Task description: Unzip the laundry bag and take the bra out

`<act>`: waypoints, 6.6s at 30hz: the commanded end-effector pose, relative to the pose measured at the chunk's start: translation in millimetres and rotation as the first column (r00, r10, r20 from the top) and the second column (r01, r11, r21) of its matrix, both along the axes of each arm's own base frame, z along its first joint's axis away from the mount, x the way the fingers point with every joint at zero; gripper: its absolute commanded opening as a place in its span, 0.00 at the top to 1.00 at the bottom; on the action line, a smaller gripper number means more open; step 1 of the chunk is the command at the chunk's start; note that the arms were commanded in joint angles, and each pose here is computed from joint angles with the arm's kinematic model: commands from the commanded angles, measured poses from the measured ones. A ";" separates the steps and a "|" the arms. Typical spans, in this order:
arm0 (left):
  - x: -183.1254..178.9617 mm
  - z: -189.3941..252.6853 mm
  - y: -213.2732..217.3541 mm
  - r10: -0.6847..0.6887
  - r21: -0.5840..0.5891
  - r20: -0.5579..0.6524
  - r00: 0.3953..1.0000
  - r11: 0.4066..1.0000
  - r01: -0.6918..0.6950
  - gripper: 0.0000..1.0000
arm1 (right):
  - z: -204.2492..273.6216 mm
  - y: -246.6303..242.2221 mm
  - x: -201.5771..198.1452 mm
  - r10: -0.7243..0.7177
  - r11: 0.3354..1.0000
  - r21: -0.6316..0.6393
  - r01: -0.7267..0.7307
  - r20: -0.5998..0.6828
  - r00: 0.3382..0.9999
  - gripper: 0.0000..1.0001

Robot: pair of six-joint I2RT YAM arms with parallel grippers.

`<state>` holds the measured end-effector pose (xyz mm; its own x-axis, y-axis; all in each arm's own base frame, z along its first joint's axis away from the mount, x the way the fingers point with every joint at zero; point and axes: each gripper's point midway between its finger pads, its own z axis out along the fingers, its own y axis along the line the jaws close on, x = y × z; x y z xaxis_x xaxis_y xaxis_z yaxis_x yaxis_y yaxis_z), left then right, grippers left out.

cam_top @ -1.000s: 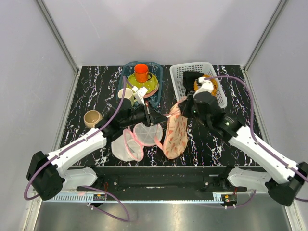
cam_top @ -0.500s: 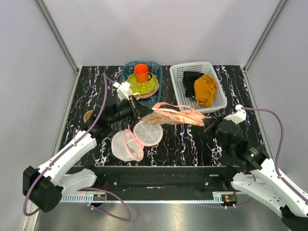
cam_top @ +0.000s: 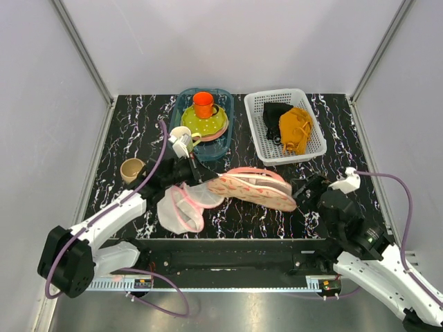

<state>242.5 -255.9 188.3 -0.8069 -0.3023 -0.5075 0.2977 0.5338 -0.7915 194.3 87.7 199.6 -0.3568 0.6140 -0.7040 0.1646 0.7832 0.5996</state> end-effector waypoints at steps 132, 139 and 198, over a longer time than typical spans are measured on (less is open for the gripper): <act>-64.6 -46.6 -59.3 -0.391 -0.094 -0.056 0.919 0.918 0.385 0.67 | -2.2 153.4 -5.7 0.740 0.608 -0.341 -0.717 -0.084 0.667 0.31; -99.1 -73.5 -45.7 -0.474 -0.024 -0.093 0.876 0.880 0.474 0.67 | -15.9 100.1 60.6 0.393 0.842 -0.349 -0.411 -0.124 0.911 0.31; -50.2 -45.7 3.9 -0.075 0.211 -0.027 0.997 0.974 0.079 0.48 | 49.8 12.0 292.3 -0.057 0.954 -0.291 0.068 0.046 0.997 0.00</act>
